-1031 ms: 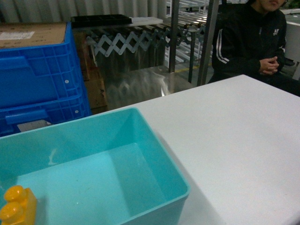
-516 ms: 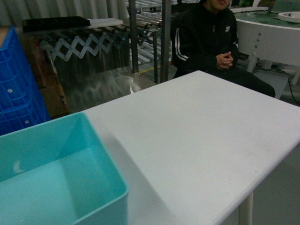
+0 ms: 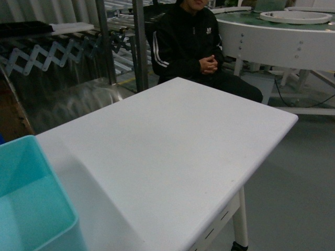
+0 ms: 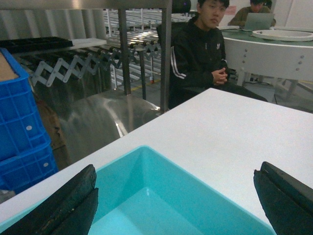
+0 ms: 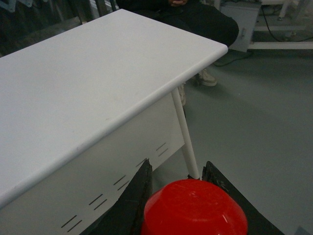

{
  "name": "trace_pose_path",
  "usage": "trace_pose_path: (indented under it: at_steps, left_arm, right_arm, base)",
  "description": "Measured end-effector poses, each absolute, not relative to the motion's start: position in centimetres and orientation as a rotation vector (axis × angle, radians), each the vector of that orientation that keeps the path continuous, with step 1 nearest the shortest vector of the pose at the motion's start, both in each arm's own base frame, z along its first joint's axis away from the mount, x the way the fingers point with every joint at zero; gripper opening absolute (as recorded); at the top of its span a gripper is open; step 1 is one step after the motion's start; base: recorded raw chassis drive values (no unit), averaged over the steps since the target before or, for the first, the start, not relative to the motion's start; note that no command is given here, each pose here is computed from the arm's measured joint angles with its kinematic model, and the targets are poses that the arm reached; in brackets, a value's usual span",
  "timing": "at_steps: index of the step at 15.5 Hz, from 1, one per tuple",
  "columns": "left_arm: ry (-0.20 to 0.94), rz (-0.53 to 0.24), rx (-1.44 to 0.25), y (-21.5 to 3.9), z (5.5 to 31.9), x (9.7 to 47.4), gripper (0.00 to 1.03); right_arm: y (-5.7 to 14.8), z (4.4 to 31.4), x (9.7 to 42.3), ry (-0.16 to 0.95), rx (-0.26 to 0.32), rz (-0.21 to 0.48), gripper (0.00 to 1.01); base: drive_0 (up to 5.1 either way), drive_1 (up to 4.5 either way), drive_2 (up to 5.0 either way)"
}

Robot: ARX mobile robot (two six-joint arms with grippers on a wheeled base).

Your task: Pick red block from blue box to shelf

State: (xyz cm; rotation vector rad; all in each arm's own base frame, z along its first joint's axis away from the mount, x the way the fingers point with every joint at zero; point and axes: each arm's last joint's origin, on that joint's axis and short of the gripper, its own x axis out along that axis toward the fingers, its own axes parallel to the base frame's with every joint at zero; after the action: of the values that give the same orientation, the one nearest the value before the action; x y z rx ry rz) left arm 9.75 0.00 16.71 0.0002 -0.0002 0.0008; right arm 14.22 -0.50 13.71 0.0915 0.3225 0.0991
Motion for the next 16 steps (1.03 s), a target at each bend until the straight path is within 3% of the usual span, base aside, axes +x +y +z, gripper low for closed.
trace_pose_path:
  at_steps: [16]
  left_arm:
    - [0.000,0.001,0.000,0.00,16.71,9.75,0.98]
  right_arm:
    - [-0.50,13.71,14.22,0.323,0.092,0.099,0.26]
  base:
    - [-1.5,-1.50,-1.5]
